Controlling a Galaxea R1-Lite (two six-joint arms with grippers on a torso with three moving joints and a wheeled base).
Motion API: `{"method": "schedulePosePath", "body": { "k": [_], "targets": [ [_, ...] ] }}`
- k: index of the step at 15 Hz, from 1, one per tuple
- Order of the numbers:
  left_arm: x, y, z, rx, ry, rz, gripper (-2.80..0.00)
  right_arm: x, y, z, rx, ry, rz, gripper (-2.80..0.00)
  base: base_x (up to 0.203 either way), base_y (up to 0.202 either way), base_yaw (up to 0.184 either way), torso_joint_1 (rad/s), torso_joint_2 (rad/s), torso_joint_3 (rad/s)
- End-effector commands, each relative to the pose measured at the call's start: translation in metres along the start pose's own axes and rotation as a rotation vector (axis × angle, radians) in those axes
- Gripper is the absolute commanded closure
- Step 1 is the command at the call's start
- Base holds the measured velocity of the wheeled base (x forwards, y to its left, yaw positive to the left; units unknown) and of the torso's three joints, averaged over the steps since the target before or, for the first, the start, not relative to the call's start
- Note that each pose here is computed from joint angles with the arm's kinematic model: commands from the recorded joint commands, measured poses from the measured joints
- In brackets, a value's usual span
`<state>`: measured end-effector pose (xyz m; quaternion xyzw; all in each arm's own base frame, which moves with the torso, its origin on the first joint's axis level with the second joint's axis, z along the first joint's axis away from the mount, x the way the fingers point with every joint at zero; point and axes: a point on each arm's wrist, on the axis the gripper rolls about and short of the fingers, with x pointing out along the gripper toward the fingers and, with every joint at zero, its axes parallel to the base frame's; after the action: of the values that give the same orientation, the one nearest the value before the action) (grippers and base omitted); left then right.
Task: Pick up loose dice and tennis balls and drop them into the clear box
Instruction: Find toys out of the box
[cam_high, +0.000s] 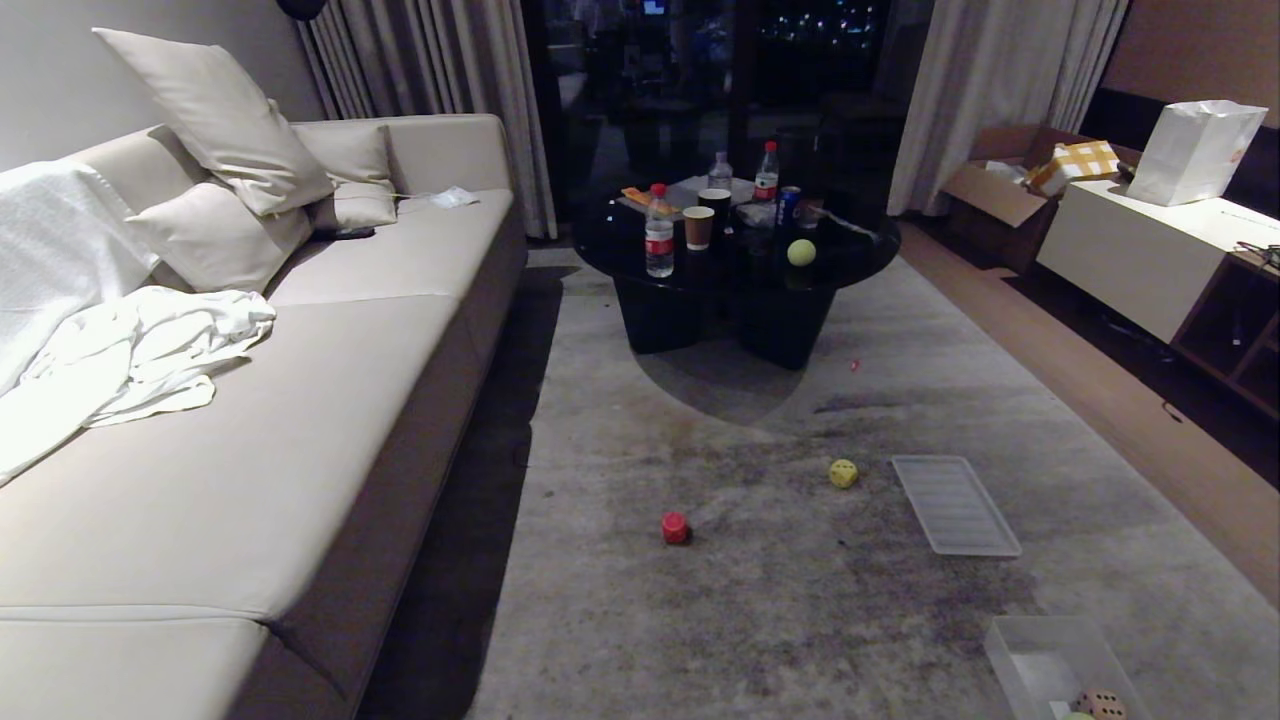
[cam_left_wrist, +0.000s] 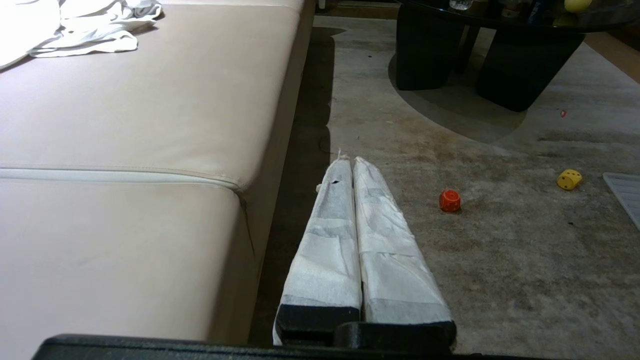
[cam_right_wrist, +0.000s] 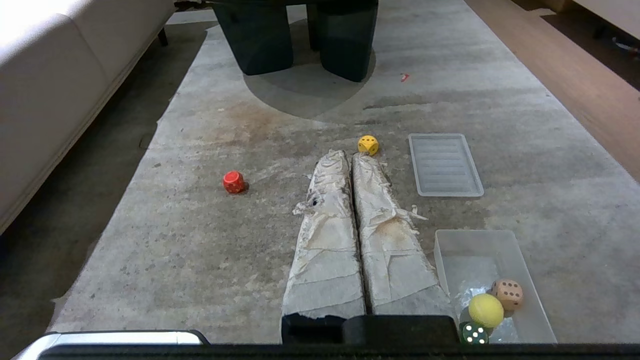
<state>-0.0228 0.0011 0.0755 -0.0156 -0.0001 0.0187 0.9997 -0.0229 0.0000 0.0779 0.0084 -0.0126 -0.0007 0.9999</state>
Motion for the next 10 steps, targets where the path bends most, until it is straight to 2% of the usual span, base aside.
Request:
{"method": "schedulePosePath", "body": {
  "k": [1, 10],
  "targets": [
    [0.0002, 0.0000, -0.0004, 0.001, 0.002, 0.001, 0.00, 0.0009, -0.0001, -0.0032, 0.001, 0.012, 0.001, 0.00, 0.000, 0.000, 0.000, 0.000, 0.00, 0.000],
    [0.0002, 0.0000, -0.0004, -0.001, 0.003, 0.001, 0.00, 0.0008, -0.0001, -0.0027, 0.003, 0.010, -0.002, 0.00, 0.000, 0.000, 0.000, 0.000, 0.00, 0.000]
  ]
}}
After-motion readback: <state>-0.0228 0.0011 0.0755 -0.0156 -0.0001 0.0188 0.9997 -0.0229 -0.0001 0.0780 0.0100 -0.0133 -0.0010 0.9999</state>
